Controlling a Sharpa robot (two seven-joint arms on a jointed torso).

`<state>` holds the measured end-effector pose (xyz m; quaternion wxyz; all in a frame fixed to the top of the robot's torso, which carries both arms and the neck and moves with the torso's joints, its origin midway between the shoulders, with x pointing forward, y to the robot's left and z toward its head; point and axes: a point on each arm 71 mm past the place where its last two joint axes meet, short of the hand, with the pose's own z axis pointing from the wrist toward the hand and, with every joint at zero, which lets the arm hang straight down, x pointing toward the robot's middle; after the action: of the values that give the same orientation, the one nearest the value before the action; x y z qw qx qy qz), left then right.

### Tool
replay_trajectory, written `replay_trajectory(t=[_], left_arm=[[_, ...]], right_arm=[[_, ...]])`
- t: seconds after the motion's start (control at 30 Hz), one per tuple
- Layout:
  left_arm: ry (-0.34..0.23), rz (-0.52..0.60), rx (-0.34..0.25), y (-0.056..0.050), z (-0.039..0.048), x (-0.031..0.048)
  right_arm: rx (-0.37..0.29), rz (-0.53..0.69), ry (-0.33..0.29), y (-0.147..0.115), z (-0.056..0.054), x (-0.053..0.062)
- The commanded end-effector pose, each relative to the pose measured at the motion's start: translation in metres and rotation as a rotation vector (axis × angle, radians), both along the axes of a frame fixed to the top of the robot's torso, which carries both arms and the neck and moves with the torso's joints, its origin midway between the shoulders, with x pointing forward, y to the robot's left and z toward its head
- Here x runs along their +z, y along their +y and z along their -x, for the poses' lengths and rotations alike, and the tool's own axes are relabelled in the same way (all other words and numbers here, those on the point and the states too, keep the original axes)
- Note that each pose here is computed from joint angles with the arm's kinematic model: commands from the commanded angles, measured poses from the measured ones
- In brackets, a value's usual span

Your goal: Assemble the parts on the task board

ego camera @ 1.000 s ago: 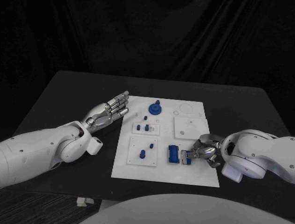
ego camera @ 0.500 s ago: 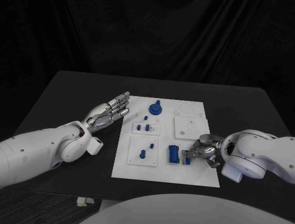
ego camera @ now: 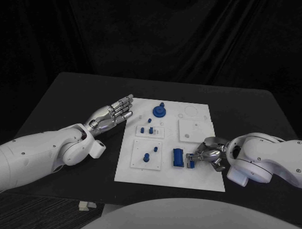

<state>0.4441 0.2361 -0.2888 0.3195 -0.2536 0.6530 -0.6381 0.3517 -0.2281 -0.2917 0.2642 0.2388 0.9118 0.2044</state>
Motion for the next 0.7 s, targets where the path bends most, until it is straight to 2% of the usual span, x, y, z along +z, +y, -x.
replay_trajectory(t=[0.03,0.7], left_arm=[[0.005,0.014,-0.011,-0.0019,0.0008,-0.0001],[0.016,0.008,-0.014,-0.0018,0.0003,-0.0023]], right_arm=[[0.015,0.005,-0.004,0.0010,0.0009,-0.0008],[0.013,0.006,-0.022,0.0004,0.0015,0.0008]])
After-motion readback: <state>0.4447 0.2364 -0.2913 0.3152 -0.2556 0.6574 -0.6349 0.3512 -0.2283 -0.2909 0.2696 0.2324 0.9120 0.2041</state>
